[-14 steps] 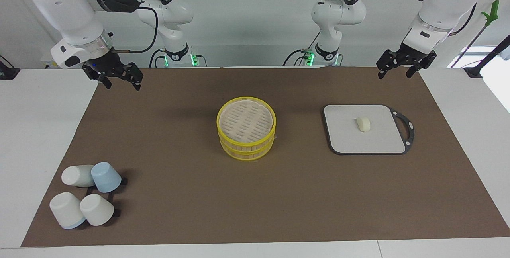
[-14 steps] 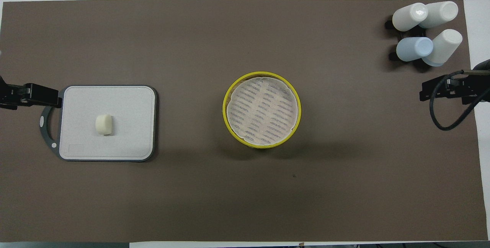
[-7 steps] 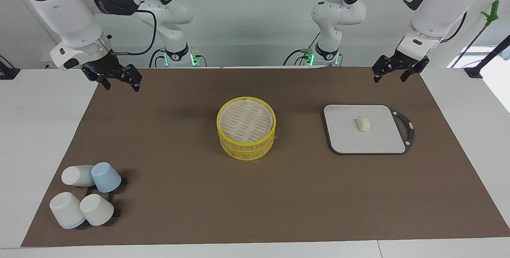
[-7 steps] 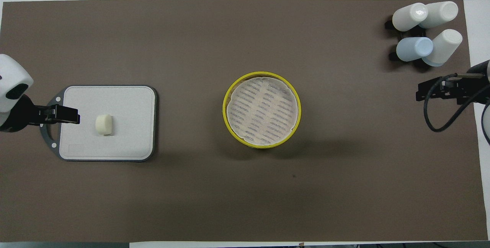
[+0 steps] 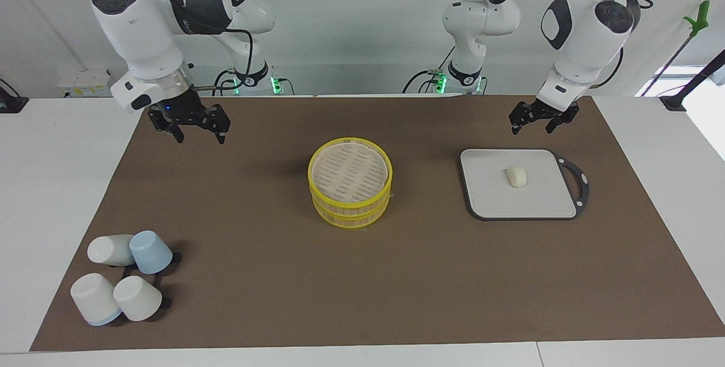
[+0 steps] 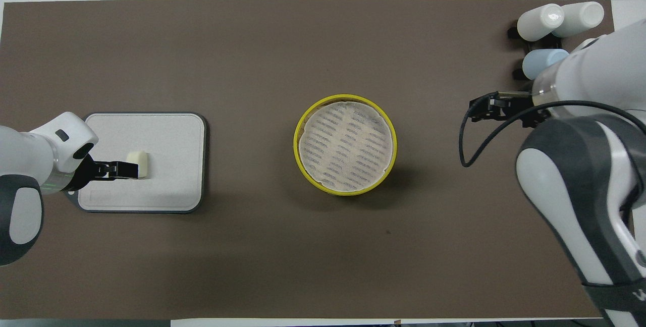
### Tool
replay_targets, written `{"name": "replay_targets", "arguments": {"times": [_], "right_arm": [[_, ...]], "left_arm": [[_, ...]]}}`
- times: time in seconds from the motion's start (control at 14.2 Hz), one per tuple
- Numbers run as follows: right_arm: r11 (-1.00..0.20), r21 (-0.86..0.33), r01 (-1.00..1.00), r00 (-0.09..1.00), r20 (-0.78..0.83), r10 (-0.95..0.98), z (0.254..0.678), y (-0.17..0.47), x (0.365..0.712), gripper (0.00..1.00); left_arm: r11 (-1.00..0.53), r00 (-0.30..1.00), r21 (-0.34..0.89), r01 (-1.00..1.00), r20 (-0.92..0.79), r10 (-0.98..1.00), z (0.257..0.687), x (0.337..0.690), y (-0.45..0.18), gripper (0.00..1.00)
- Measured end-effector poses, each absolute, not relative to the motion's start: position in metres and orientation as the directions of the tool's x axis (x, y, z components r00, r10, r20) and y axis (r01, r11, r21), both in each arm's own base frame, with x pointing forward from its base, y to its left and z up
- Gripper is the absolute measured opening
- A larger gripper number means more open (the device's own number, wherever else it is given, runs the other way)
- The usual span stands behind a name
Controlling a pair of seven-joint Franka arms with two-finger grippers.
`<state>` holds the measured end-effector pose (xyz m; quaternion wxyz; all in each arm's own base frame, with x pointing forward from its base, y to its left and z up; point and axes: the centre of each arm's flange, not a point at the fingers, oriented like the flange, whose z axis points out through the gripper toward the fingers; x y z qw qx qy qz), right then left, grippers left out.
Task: Place bun in steamer
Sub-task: 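Grasp the bun with the left gripper while the right gripper reaches the lid, then lift the steamer lid with the right gripper and move it aside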
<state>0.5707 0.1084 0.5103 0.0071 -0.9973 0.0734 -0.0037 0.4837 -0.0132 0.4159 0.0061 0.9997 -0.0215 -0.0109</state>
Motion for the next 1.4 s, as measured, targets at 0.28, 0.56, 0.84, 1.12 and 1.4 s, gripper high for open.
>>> {"name": "replay_targets", "arguments": {"times": [0.28, 0.56, 0.84, 1.12, 1.4], "right_arm": [[-0.987, -0.019, -0.159, 0.987, -0.001, -0.159, 0.486, 0.170, 0.598, 1.00], [-0.984, -0.048, -0.171, 0.985, 0.015, -0.172, 0.474, 0.236, 0.614, 1.00], [-0.978, -0.046, -0.205, 0.978, 0.009, -0.206, 0.445, 0.304, 0.628, 1.00], [-0.975, -0.017, -0.220, 0.975, 0.017, -0.220, 0.422, 0.366, 0.621, 0.99], [-0.977, -0.009, -0.212, 0.977, 0.016, -0.212, 0.413, 0.408, 0.601, 0.99]], "left_arm": [[-1.000, 1.000, 0.006, -0.024, -0.007, -0.024, 0.365, 0.495, -0.002, 1.00], [-1.000, 1.000, 0.000, -0.023, 0.006, -0.023, 0.331, 0.505, -0.002, 1.00], [-1.000, 1.000, -0.002, -0.023, 0.009, -0.023, 0.315, 0.505, -0.002, 1.00], [-1.000, 1.000, -0.002, -0.023, 0.002, -0.023, 0.311, 0.503, -0.002, 0.95], [-1.000, 1.000, -0.002, -0.024, 0.002, -0.024, 0.311, 0.503, -0.002, 0.81]]}}
